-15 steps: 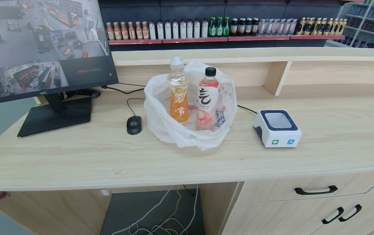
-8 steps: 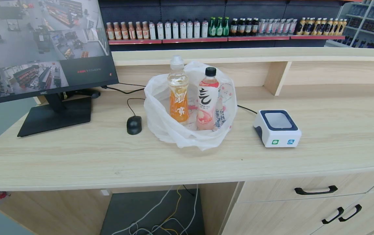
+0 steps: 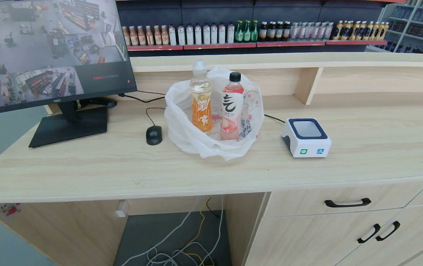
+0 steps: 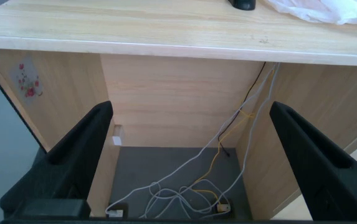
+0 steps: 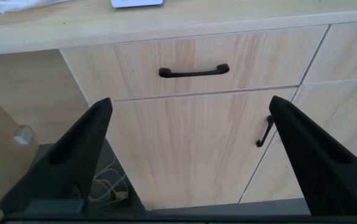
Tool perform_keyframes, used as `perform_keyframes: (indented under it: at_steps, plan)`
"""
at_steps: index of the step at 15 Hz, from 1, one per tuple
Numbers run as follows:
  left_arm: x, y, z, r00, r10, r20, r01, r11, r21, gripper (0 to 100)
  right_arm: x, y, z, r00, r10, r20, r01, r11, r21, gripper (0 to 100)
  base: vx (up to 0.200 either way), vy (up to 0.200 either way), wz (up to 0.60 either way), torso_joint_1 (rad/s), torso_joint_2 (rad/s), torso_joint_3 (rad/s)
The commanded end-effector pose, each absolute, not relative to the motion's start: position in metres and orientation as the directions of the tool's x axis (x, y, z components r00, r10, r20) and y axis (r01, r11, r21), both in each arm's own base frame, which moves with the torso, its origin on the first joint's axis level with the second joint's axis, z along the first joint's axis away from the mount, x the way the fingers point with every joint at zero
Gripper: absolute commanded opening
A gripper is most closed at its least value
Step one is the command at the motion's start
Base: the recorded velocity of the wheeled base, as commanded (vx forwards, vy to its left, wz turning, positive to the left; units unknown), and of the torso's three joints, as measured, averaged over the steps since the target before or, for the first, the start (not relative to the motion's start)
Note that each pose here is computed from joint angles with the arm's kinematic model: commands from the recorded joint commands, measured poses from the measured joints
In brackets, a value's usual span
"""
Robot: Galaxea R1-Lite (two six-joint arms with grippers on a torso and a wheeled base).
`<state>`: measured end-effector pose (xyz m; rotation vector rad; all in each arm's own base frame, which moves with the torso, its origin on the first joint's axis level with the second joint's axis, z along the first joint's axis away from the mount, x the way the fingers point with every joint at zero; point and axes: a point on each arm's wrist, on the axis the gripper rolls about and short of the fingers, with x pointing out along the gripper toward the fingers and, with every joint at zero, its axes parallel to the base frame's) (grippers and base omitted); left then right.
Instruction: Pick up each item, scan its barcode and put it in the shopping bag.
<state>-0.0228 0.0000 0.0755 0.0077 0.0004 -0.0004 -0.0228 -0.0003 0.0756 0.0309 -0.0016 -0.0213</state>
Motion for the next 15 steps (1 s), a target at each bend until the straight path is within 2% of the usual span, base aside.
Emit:
perform_keyframes:
  at_steps: [1, 5, 15]
  plan:
    - [-0.0228, 0.0000, 0.0755, 1.000, 0.000, 0.000, 0.000, 1.000, 0.009, 100, -0.0228, -0.0003, 0.0756, 1.000, -0.021, 0.002, 0.021, 0.999, 0.031, 100, 0.000, 0.000, 0.00, 0.000, 0.00, 0.000]
    - [-0.0228, 0.0000, 0.0755, 1.000, -0.002, 0.000, 0.002, 1.000, 0.002, 100, -0.0228, -0.0003, 0.0756, 1.000, -0.021, 0.002, 0.021, 0.999, 0.029, 100, 0.000, 0.000, 0.00, 0.000, 0.00, 0.000]
    - [-0.0228, 0.0000, 0.0755, 1.000, 0.000, 0.000, 0.000, 1.000, 0.002, 100, -0.0228, -0.0003, 0.0756, 1.000, -0.021, 0.002, 0.021, 0.999, 0.029, 100, 0.000, -0.200, 0.00, 0.003, 0.00, 0.002]
